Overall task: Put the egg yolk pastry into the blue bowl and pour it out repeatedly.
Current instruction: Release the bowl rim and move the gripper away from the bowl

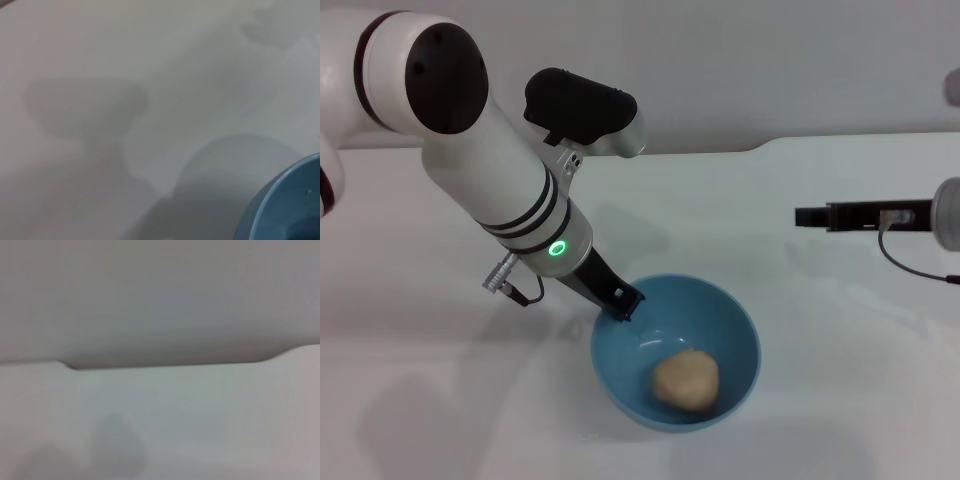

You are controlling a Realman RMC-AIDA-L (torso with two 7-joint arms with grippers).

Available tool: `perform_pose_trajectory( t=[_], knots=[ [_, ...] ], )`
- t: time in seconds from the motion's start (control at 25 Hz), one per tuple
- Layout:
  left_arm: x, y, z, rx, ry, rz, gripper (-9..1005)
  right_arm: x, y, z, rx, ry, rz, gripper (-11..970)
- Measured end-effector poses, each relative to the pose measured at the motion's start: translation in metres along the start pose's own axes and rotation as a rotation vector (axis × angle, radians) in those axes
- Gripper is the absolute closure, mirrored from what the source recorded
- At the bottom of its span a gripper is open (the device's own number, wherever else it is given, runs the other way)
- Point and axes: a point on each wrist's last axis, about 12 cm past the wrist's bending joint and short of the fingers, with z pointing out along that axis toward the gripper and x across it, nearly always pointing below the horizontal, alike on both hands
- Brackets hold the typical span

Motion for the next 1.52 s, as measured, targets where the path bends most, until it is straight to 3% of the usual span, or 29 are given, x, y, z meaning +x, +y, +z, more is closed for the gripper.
perform_pose_trajectory(
  t=[0.16,0.36,1.4,1.52],
  knots=[
    [-0.001,0.0,0.0,-0.002,-0.011,-0.01,921,0.006,-0.002,0.013,0.144,-0.034,-0.109,651],
    [0.001,0.003,0.003,-0.004,-0.002,-0.037,915,0.01,-0.007,0.014,0.212,-0.13,-0.147,650],
    [0.01,0.018,0.014,-0.02,0.042,-0.133,883,-0.002,-0.006,0.012,0.223,-0.17,-0.172,651],
    [0.01,0.019,0.014,-0.022,0.039,-0.149,785,-0.002,-0.005,0.012,0.222,-0.171,-0.174,651]
  ],
)
